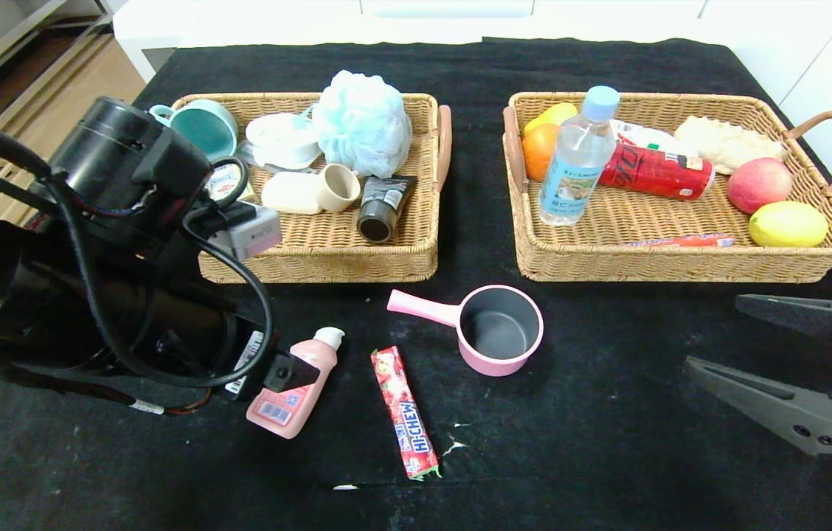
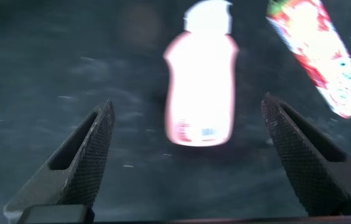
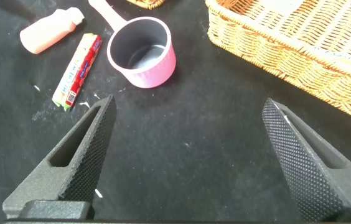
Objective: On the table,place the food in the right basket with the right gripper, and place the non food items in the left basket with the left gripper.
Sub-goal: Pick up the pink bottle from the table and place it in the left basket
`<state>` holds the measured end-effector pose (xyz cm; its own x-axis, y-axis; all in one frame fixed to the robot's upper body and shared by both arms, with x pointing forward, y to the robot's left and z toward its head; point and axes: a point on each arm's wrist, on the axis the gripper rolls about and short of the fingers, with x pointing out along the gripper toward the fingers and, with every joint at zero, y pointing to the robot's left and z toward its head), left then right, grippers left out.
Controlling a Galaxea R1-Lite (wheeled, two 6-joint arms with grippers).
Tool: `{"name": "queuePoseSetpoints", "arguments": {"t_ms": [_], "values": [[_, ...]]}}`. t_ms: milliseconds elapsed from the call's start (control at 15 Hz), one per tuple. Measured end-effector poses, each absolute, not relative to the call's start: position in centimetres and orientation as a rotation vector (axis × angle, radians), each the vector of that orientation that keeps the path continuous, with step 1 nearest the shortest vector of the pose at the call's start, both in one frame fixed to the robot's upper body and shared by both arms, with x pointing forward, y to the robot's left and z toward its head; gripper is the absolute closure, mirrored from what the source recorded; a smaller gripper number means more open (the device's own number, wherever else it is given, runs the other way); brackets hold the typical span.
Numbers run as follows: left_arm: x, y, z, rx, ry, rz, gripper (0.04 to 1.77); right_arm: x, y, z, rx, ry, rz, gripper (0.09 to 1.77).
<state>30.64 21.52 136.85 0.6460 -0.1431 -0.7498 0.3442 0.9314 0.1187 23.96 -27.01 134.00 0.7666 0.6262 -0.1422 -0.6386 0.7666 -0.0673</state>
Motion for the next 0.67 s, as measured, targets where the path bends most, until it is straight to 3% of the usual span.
{"name": "queuePoseSetpoints", "arguments": {"t_ms": [667], "values": [[31.9,20.6,134.0,0.3,0.917,-0.236,0.1,23.9,-27.0,133.9,-0.116,0.115,0.69,0.15]]}}
